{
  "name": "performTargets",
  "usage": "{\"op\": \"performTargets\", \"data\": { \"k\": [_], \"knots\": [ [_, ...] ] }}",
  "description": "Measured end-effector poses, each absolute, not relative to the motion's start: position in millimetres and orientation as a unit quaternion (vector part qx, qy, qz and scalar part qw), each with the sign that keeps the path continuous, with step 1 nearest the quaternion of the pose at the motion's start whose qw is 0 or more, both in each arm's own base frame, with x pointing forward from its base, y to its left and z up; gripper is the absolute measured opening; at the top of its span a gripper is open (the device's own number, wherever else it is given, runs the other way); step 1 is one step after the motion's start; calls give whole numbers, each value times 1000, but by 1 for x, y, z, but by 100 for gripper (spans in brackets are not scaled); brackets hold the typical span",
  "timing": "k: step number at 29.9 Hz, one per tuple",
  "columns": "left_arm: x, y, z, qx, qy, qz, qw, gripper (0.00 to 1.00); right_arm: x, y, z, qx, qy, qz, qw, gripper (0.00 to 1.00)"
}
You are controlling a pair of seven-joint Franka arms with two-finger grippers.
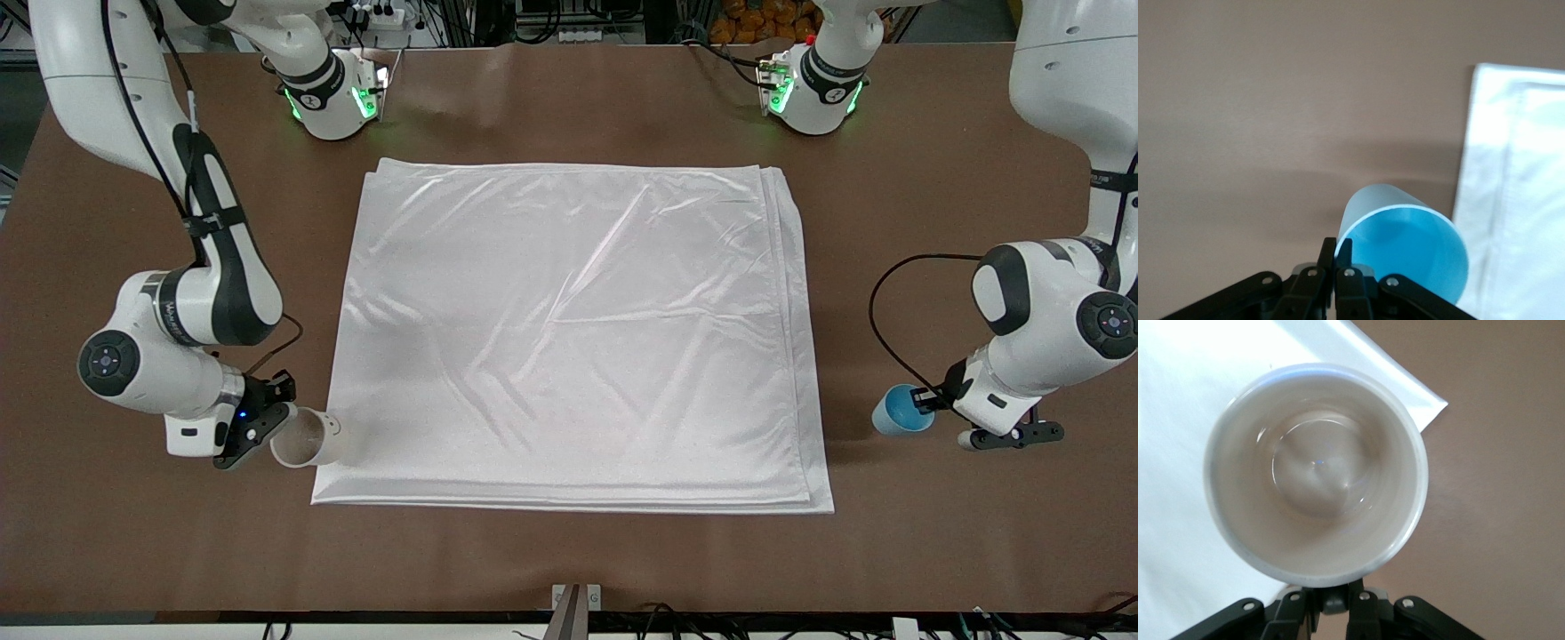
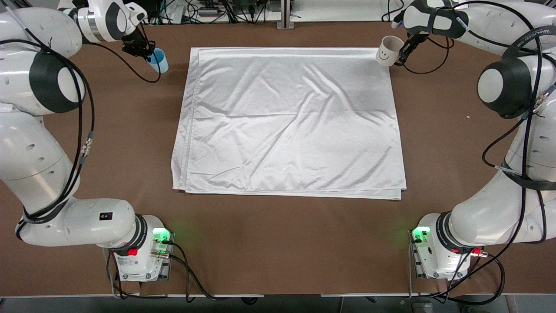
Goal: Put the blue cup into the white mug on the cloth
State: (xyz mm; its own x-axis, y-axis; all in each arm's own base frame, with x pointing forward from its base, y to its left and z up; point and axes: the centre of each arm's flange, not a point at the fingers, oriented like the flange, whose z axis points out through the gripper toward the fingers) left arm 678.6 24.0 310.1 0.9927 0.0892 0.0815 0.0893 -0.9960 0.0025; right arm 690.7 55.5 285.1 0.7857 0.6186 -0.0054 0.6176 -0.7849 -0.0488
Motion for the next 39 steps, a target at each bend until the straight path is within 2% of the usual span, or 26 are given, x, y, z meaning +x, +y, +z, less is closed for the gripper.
{"op": "performTargets", "data": {
  "k": [7,16,29,39],
  "knots": [
    [671,-21,348,-999,-12,-29,-1,4,675,116,297,-980,-194,43,22,19],
    [655,-83,386,-1000,-10,-13,-7,4,654,160,321,-991,-112,77,14,19],
    [622,-191,402,-999,-30,11,-27,4,621,253,334,-996,-35,82,10,19],
    [596,-260,405,-998,-41,18,-36,4,583,333,335,-996,0,86,8,19]
  ]
}}
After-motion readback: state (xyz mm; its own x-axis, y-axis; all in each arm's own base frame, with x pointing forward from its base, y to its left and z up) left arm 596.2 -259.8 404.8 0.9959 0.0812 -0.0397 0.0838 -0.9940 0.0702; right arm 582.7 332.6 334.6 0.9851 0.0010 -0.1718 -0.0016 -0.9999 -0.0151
